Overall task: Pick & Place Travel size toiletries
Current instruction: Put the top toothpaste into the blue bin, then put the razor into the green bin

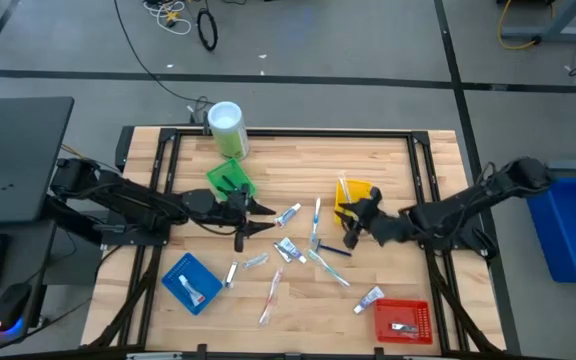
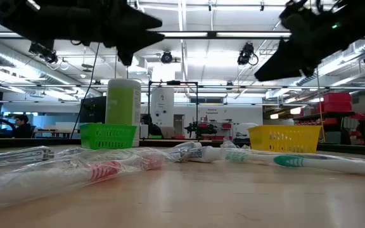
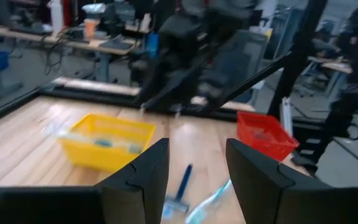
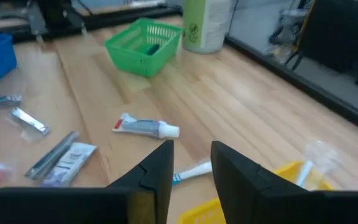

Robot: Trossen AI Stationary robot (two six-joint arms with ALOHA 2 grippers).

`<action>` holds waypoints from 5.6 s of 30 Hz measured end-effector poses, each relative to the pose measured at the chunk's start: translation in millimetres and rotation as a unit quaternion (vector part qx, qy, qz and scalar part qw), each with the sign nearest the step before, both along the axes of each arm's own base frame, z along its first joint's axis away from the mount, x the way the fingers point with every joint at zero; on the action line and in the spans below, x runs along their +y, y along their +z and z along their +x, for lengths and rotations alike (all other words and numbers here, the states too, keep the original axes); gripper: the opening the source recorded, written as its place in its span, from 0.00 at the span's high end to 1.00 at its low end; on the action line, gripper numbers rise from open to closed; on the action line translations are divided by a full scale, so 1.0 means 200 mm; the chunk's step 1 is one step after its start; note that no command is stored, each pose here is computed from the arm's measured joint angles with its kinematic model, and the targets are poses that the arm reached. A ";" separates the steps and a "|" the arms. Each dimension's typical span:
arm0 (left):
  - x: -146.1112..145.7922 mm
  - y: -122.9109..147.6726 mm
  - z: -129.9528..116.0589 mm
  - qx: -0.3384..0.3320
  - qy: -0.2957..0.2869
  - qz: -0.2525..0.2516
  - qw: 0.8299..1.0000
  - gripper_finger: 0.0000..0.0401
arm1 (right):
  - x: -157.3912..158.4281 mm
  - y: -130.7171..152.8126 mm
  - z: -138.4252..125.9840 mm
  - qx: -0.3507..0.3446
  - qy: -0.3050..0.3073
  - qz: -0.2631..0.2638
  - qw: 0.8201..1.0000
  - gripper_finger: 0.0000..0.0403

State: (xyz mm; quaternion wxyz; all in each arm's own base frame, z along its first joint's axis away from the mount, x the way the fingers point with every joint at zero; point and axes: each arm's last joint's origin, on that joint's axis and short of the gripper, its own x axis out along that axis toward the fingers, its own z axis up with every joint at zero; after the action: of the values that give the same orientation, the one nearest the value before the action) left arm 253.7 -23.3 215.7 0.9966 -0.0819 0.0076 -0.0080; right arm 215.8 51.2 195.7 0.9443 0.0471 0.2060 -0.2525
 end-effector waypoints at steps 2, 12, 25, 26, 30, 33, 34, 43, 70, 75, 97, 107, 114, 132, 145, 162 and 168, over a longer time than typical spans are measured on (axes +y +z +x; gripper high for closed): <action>0.00 0.02 0.02 0.007 0.001 0.007 1.000 0.59 | -0.05 0.01 0.03 0.004 0.023 0.012 1.000 0.67; -0.07 0.01 0.03 0.061 0.002 -0.024 0.998 0.59 | -0.12 0.01 0.07 0.007 0.113 0.054 0.992 0.50; -0.25 -0.03 -0.02 0.097 0.021 -0.038 0.994 0.59 | -0.08 -0.10 0.18 -0.002 0.175 0.086 0.981 0.55; -0.25 -0.04 -0.03 0.104 0.024 -0.041 0.993 0.59 | -0.08 -0.10 0.19 -0.005 0.174 0.086 0.981 0.55; -0.26 -0.07 -0.04 0.144 0.044 -0.037 0.988 0.59 | -0.08 -0.10 0.19 -0.006 0.174 0.085 0.981 0.57; -0.26 -0.05 -0.02 0.178 0.059 -0.003 0.982 0.59 | -0.08 -0.10 0.19 -0.004 0.177 0.078 0.981 0.59; -0.26 -0.04 0.00 0.189 0.065 0.013 0.980 0.59 | -0.08 -0.10 0.19 -0.003 0.179 0.075 0.981 0.59; -0.20 -0.02 0.30 0.262 0.098 0.069 0.957 0.59 | -0.08 -0.10 0.20 -0.004 0.188 0.056 0.980 0.62; 0.19 -0.51 0.58 0.412 0.197 -0.002 0.890 0.38 | -0.08 -0.11 0.19 0.015 0.185 0.060 0.981 0.59; 0.19 -0.52 0.58 0.414 0.193 -0.004 0.890 0.44 | -0.08 -0.12 0.19 0.017 0.185 0.060 0.981 0.58; 0.17 -0.43 0.54 0.429 0.121 -0.024 0.895 0.83 | -0.08 -0.12 0.19 0.021 0.185 0.060 0.981 0.63; 0.06 -0.10 0.33 0.473 0.071 -0.033 0.878 0.83 | -0.08 -0.12 0.18 0.024 0.183 0.062 0.981 0.59; -0.16 0.08 0.05 0.543 -0.020 -0.003 0.839 0.83 | -0.08 -0.13 0.18 0.032 0.180 0.068 0.981 0.60; -0.61 0.12 -0.40 0.644 -0.162 0.136 0.735 0.83 | -0.08 -0.13 0.18 0.031 0.180 0.068 0.981 0.67; -0.71 -0.12 -0.38 0.674 -0.142 0.156 0.708 0.83 | -0.08 -0.13 0.18 0.031 0.180 0.068 0.981 0.63; -0.72 -0.19 -0.36 0.710 -0.135 0.158 0.673 0.62 | -0.08 -0.13 0.18 0.031 0.180 0.068 0.981 0.66; -0.72 -0.13 -0.36 0.722 -0.115 0.158 0.664 0.55 | -0.08 -0.13 0.18 0.031 0.180 0.069 0.981 0.67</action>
State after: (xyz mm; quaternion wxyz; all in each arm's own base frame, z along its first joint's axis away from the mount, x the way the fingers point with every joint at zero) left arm 182.0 -167.8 189.7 0.6678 0.0977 0.7355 -0.0591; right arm 251.9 35.0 169.7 0.9620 0.0658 0.2571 -0.0646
